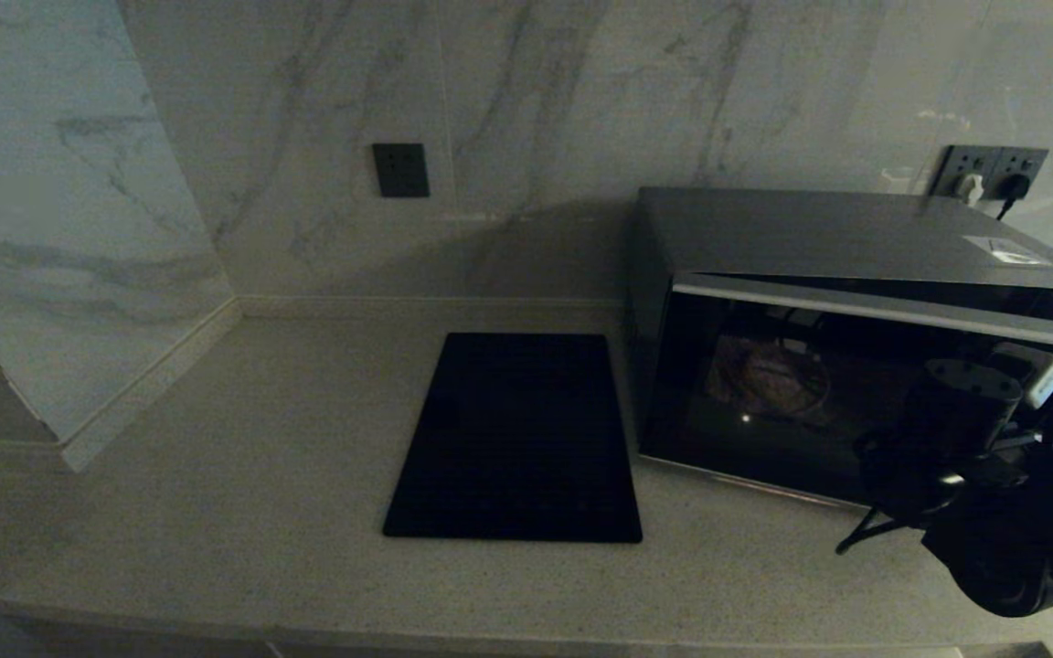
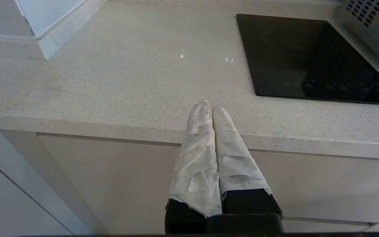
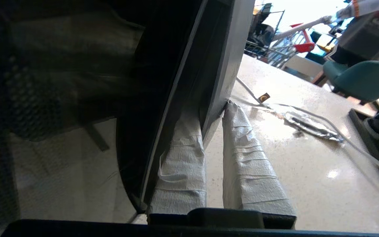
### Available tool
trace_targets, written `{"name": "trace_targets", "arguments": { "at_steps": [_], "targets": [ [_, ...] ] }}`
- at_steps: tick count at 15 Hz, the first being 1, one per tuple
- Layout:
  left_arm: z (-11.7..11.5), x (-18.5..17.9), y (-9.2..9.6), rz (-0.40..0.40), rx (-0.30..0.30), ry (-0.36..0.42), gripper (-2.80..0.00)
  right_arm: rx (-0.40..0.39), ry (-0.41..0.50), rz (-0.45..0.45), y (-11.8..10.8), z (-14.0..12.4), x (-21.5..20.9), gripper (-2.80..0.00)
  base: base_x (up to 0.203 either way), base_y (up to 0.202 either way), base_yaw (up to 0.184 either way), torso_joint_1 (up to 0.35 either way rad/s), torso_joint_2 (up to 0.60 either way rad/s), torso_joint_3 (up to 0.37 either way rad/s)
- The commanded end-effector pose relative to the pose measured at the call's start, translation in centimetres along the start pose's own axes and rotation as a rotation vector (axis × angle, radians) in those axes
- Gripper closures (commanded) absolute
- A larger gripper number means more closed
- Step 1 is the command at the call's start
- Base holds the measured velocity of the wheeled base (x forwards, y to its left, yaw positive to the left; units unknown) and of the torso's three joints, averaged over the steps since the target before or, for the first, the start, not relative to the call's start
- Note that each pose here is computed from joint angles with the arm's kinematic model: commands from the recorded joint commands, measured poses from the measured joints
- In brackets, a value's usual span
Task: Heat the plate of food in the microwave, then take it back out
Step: Open the microwave oven
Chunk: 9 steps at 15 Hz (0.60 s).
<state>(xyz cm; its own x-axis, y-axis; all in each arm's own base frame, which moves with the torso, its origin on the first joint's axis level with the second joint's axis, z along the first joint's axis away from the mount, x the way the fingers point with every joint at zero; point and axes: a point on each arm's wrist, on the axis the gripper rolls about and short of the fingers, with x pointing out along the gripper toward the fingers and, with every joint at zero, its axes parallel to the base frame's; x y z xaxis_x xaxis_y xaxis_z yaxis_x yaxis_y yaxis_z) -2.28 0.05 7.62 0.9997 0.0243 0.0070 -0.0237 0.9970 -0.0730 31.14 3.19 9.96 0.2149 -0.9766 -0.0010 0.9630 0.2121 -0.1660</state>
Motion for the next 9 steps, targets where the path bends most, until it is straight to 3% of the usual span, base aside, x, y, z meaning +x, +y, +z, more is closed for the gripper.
{"name": "trace_targets", "arguments": {
  "at_steps": [1,4,8,9],
  "targets": [
    [0.0,0.0,0.0,0.0,-0.001,-0.001,0.0,-0.014,-0.003,0.017,0.6,-0.4,-0.6,0.0,0.0,0.0,0.0,0.0,0.0,0.0],
    [0.0,0.0,0.0,0.0,-0.001,-0.001,0.0,-0.036,-0.011,0.053,2.0,-0.5,-1.8,0.0,0.0,0.0,0.0,0.0,0.0,0.0],
    [0.0,0.0,0.0,0.0,-0.001,0.001,0.0,-0.048,-0.014,0.065,1.6,-0.1,-2.2,0.0,0.0,0.0,0.0,0.0,0.0,0.0],
    [0.0,0.0,0.0,0.0,-0.001,-0.001,0.0,-0.045,-0.015,0.071,1.2,0.2,-2.3,-2.8,0.0,0.0,0.0,0.0,0.0,0.0]
  ]
}}
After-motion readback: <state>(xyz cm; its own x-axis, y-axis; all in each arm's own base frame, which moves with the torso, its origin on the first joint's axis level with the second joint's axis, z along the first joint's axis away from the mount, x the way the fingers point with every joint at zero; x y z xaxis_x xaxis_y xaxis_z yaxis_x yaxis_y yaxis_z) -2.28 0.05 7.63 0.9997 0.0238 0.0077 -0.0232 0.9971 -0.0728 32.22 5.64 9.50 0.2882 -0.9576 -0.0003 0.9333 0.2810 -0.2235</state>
